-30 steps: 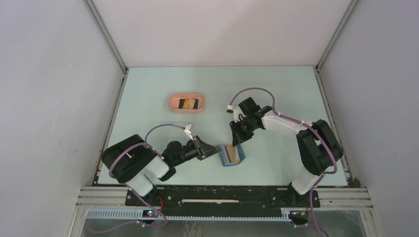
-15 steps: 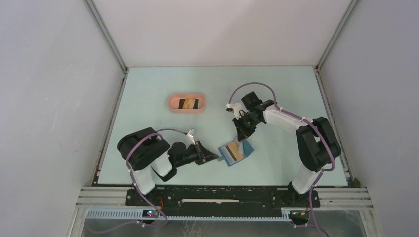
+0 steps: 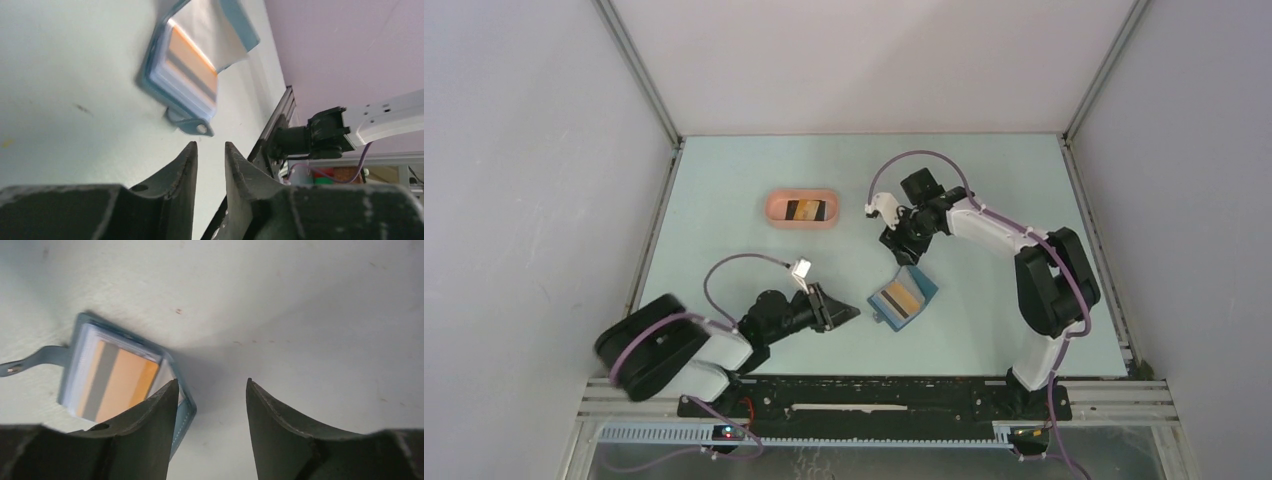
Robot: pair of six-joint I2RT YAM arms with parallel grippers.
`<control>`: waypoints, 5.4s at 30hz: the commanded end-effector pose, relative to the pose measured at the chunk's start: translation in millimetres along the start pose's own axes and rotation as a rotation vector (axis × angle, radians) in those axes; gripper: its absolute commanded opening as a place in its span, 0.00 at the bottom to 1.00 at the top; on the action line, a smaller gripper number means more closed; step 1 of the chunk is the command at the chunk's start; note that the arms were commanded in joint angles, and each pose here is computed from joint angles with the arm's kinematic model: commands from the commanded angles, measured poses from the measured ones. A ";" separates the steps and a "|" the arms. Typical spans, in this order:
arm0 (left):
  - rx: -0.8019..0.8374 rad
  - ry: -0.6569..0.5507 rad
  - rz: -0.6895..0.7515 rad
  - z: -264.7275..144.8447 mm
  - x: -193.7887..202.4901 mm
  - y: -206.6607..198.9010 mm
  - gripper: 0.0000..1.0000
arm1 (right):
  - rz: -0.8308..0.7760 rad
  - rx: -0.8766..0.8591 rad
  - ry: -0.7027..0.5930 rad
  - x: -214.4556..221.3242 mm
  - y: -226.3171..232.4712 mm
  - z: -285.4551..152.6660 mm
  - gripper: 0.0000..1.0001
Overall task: Put the credit cards into the card holder
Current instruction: Open the card holder at the center of the board.
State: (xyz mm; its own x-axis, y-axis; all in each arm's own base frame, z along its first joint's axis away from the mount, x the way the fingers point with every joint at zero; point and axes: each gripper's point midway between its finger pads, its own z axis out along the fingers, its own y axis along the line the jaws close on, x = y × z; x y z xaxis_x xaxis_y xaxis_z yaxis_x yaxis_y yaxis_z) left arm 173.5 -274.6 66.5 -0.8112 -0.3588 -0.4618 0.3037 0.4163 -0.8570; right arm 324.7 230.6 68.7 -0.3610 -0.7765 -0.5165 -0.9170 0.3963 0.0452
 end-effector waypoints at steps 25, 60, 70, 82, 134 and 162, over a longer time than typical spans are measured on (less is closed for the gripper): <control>0.041 -0.054 1.079 2.2 -93.2 -78.2 1.00 | 0.180 -0.066 -0.204 21.2 28.5 -71.5 0.73; 0.435 -0.150 1.208 52.6 -56.9 -68.3 0.84 | -0.642 -0.292 -0.219 10.5 80.2 -46.6 0.00; 0.482 -0.009 1.125 75.6 -44.9 -63.2 0.43 | -0.681 -0.303 -0.242 2.8 92.8 -52.0 0.00; 0.177 -0.067 0.665 63.1 -58.9 -30.2 0.00 | -0.493 -0.061 -0.429 -30.9 73.0 -135.6 0.59; -0.070 -0.380 -0.356 27.9 -53.1 15.8 0.00 | -0.777 -0.269 -0.106 36.6 191.9 29.7 0.05; -0.077 -0.377 -0.466 25.7 -49.7 20.0 0.00 | -0.804 -0.192 -0.159 25.6 190.1 19.8 0.43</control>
State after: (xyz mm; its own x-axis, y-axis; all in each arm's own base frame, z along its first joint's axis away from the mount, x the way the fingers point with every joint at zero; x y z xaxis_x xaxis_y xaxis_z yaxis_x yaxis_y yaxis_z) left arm 235.5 -268.3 56.0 -0.6089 -0.7812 -0.1377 -0.1010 0.2486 -0.9633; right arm 138.1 286.7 33.2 0.4077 -0.7301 -0.5484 -0.9106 -0.3695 -0.1850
